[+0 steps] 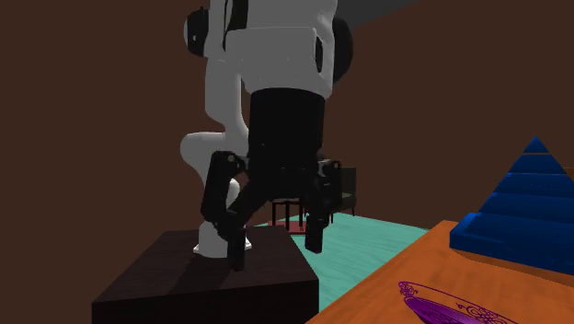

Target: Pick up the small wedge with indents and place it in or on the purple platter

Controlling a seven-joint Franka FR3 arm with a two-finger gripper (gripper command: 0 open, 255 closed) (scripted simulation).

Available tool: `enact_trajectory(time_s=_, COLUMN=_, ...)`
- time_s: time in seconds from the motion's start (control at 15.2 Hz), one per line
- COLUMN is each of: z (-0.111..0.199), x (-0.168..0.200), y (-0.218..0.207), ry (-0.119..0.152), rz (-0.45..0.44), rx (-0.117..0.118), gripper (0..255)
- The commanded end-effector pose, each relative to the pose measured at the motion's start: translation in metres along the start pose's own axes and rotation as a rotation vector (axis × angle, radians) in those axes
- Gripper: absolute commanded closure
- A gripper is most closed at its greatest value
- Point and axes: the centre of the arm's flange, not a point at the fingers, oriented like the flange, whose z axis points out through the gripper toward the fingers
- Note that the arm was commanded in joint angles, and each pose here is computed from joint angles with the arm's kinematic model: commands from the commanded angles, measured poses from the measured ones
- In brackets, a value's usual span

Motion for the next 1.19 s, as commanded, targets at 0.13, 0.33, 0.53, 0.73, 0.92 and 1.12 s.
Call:
enact_trajectory(time_s=0.13, z=0.035, x=0.035, y=-0.017, ry=-0.005, rz=-0.065, rx=0.009, gripper=0)
enact_trajectory(time_s=0.33, z=0.061, x=0.063, y=-0.030, ry=-0.010, rz=-0.114, rx=0.016, gripper=0)
enact_trajectory(time_s=0.53, z=0.077, x=0.073, y=-0.036, ry=-0.011, rz=-0.134, rx=0.019, gripper=0)
enact_trajectory(time_s=0.73, z=0.093, x=0.073, y=-0.036, ry=-0.011, rz=-0.134, rx=0.019, gripper=0)
enact_trajectory(time_s=0.92, z=0.112, x=0.073, y=-0.036, ry=-0.011, rz=-0.134, rx=0.019, gripper=0)
enact_trajectory(time_s=1.12, z=0.112, x=0.073, y=-0.036, ry=-0.011, rz=-0.134, rx=0.019, gripper=0)
